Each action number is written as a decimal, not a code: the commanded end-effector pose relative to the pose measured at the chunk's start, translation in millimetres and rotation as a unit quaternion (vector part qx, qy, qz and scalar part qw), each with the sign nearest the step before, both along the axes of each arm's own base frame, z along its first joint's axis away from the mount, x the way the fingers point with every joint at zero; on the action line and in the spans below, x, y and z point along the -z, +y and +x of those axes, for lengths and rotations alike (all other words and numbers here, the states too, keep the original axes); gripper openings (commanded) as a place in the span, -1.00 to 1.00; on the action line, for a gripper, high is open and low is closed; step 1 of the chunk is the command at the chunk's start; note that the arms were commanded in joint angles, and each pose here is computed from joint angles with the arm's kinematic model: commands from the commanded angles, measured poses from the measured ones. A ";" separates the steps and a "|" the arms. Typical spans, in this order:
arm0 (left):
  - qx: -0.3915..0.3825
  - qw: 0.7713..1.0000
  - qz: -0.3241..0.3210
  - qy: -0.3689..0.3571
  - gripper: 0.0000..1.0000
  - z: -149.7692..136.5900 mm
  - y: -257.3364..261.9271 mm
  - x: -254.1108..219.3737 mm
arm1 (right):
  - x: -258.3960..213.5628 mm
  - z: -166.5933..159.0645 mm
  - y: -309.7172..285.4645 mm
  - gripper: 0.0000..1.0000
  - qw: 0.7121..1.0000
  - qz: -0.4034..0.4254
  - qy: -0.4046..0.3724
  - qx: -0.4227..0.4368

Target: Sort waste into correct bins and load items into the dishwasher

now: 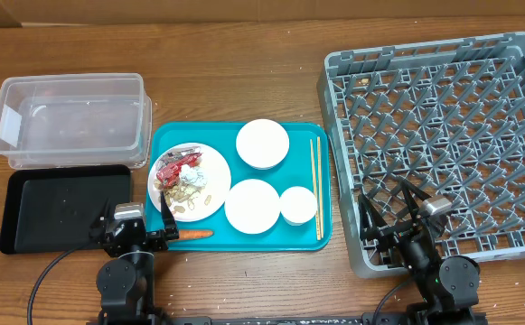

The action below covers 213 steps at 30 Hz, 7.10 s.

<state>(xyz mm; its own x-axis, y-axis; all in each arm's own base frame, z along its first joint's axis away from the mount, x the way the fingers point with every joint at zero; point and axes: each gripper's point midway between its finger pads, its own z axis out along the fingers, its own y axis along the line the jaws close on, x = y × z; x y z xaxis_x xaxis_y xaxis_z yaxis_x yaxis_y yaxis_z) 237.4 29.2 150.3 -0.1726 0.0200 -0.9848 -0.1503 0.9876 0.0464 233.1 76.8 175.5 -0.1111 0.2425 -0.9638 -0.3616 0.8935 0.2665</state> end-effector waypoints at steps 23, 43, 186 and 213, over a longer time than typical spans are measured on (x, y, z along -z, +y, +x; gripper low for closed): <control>0.005 1.000 0.005 -0.003 1.00 0.0 -0.9 -0.7 | 2.3 0.4 0.0 1.00 1.000 -0.002 -0.001 0.001; 0.007 1.000 0.005 -0.003 1.00 0.2 -1.7 -0.9 | 1.6 2.2 -4.5 1.00 1.000 0.022 0.007 0.015; -0.104 0.841 -0.215 0.485 -0.93 91.2 -30.3 72.2 | -25.0 34.9 -104.7 1.00 0.845 -0.012 0.489 0.216; -0.191 0.925 -0.145 0.296 -0.92 160.2 57.2 -96.5 | -25.9 36.4 -104.9 1.00 0.847 -0.012 0.485 0.216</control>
